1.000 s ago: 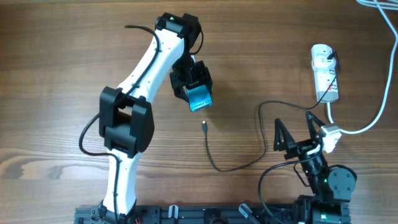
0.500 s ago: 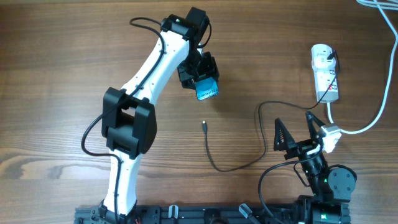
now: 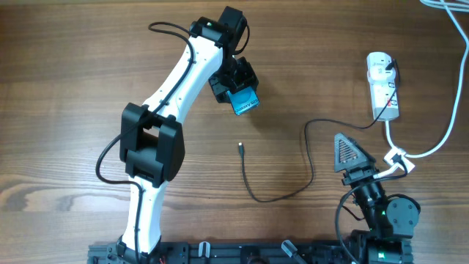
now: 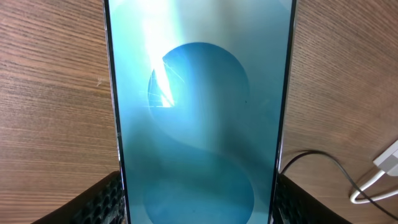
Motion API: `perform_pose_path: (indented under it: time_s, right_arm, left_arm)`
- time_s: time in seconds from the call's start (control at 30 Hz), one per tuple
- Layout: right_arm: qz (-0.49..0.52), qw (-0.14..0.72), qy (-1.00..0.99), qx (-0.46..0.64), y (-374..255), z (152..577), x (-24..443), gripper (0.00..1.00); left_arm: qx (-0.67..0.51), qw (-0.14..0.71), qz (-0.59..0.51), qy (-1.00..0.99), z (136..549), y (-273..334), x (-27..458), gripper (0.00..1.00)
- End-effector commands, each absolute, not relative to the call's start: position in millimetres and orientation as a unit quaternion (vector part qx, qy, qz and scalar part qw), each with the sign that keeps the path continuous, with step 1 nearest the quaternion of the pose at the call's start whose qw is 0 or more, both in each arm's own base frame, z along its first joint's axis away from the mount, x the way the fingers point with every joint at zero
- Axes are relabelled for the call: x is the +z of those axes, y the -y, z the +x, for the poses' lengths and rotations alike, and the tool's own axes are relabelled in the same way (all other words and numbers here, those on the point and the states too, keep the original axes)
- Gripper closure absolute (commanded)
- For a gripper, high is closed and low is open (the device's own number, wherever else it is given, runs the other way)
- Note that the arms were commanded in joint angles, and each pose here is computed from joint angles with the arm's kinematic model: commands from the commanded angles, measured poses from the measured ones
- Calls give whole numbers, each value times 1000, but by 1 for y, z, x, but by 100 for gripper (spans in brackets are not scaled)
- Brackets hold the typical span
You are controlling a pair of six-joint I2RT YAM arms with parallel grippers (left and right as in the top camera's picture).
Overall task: Plug charger to phone and switch on socket
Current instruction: 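Lift and tilt the phone upright with the left gripper, then move the right gripper to the phone and grasp its edge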
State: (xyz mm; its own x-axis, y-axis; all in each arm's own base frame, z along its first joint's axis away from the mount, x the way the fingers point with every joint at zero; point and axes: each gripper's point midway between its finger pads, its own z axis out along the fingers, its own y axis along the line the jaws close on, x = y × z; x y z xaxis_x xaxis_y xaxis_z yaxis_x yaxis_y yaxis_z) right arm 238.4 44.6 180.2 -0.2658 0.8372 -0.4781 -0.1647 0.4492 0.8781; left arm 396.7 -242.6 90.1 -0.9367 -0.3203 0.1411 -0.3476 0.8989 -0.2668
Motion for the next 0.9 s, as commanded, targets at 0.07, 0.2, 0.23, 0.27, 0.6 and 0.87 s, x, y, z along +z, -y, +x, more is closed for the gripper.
perform_pose_path:
  time_s: [0.07,0.2,0.23,0.27,0.6,0.87]
  right_arm:
    - [267,495,-644,519,-61,232,182,0]
    - [212,496,-667,514,-73,226,180,0]
    - [201,493,-673,513,-76,225,178,0]
    - [197,490,-677,513,-77,225,177,0]
    - [153,469,-723,483,-90,233,183,0]
    - [143,421,-778,445,-114,262,181,0]
  left_arm:
    - [150,39,202,967,403,244,97,96]
    - [150,39,211,965,403,244,97,96]
    - [150,39,213,965,404,244,97,96]
    - [151,38,214,964,404,244,97,96]
    - [149,29,239,959,410,244,97,96]
    - [151,28,250,956,411,245,97,96]
